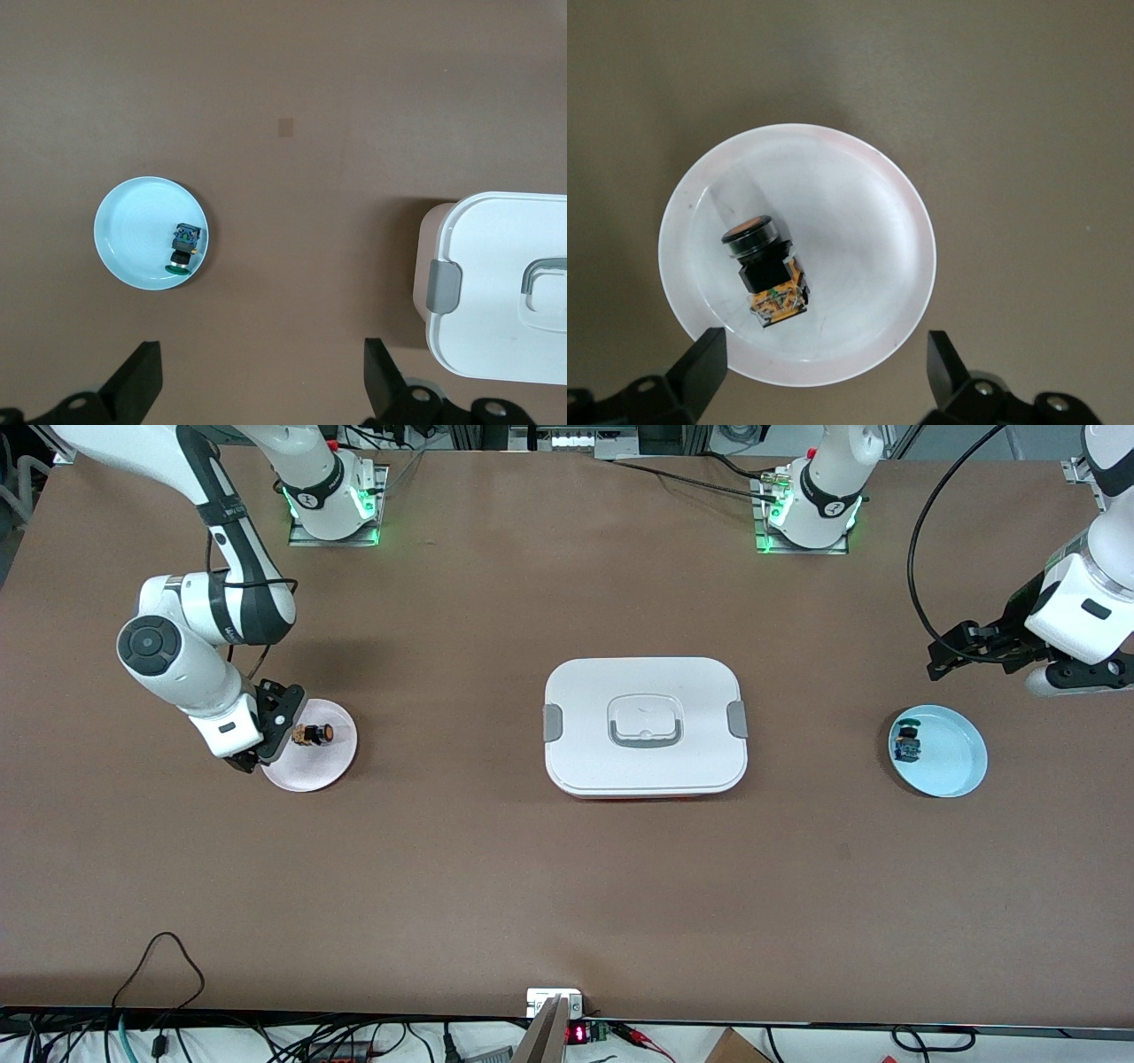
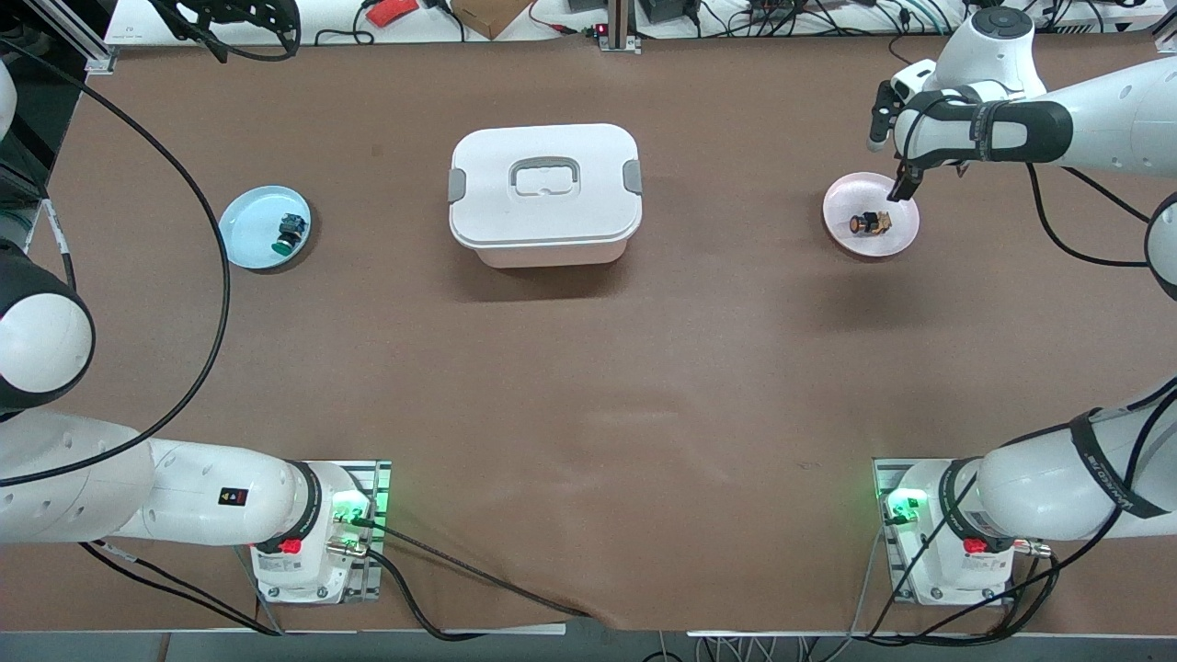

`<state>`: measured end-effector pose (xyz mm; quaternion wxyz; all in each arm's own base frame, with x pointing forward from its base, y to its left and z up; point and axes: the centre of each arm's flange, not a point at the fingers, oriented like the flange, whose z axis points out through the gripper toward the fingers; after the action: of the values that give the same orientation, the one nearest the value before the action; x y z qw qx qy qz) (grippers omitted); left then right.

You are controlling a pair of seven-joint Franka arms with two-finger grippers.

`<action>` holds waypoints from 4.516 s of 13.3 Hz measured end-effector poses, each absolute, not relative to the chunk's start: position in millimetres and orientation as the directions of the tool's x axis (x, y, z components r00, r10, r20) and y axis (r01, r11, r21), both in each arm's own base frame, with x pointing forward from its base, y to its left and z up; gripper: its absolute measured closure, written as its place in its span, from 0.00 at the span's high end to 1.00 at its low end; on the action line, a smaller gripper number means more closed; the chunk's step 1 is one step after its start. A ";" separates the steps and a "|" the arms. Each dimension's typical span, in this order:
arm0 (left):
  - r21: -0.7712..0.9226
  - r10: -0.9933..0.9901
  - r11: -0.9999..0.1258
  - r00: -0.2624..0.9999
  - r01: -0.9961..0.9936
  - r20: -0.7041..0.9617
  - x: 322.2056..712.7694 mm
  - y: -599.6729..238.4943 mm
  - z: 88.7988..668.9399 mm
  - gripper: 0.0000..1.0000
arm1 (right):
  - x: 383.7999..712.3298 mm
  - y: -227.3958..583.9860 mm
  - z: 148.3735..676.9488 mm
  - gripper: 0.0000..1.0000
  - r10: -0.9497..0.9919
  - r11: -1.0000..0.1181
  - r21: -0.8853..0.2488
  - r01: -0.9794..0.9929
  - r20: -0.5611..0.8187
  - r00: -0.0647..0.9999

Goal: Transfer orange switch to right arm and place

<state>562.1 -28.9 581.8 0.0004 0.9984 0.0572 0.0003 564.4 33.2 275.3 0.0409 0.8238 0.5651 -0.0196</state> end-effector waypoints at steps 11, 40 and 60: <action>0.000 0.112 -0.994 0.994 0.112 -0.001 561.8 -30.4 581.6 1.00 | 574.8 45.0 369.8 1.00 0.464 -0.882 -0.051 0.468 -0.260 0.847; 0.002 0.093 -0.996 0.996 0.093 0.006 561.7 -41.2 585.2 1.00 | 599.5 -31.6 570.3 1.00 -0.037 -0.999 0.003 -0.037 0.013 0.999; 0.002 0.090 -0.996 0.996 0.090 0.007 561.6 -42.6 585.7 1.00 | 593.9 -15.1 567.6 1.00 -0.003 -1.000 0.002 -0.003 -0.034 0.999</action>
<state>561.6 -42.6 585.7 0.0008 0.9990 0.0451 0.0035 593.9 -15.1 567.6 0.0011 0.9998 -0.0016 -0.0172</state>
